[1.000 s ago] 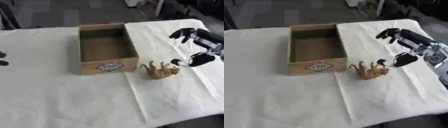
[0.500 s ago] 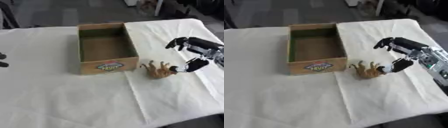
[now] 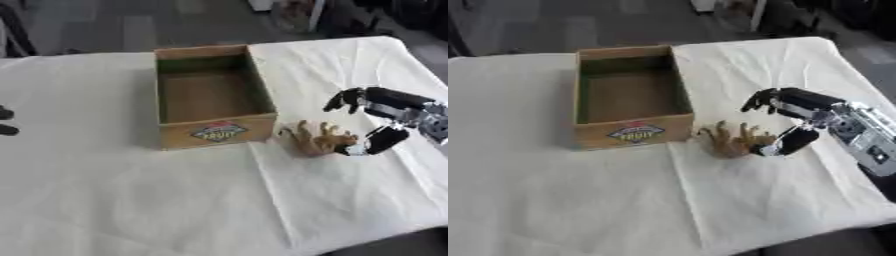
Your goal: Pick up objects on the table and place them in the box.
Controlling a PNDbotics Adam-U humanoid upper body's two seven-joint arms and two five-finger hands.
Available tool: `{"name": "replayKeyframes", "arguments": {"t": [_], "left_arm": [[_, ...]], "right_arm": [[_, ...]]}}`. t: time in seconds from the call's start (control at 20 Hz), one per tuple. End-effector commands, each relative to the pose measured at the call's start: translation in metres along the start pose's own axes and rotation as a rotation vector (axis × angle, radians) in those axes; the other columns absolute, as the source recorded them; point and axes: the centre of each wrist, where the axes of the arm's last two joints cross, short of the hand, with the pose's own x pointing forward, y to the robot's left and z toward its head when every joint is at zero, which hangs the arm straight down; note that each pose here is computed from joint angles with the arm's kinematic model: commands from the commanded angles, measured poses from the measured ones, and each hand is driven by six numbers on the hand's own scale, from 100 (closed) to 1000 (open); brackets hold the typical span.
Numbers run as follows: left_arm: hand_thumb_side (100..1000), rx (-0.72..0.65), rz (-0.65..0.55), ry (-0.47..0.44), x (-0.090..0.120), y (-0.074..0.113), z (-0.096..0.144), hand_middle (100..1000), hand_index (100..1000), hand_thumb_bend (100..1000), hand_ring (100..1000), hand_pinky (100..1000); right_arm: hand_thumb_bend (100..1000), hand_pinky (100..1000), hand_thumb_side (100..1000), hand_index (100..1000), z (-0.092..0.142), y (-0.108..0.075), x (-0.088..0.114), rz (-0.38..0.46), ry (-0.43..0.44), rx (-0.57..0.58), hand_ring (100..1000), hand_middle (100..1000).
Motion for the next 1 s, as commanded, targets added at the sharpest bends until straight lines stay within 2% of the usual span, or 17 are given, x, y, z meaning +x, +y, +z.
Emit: {"name": "replayKeyframes", "arguments": {"t": [0.05, 1.0], "left_arm": [[494, -0.006, -0.006, -0.018, 0.004, 0.002, -0.002, 516, 596, 275, 607, 528], [501, -0.006, 0.007, -0.016, 0.003, 0.001, -0.002, 517, 599, 266, 605, 535]], "right_arm": [[447, 686, 341, 859, 0.001, -0.010, -0.004, 0.027, 0.016, -0.002, 829, 808], [440, 690, 365, 863, -0.019, 0.008, -0.009, 0.012, 0.018, 0.080, 828, 812]]}}
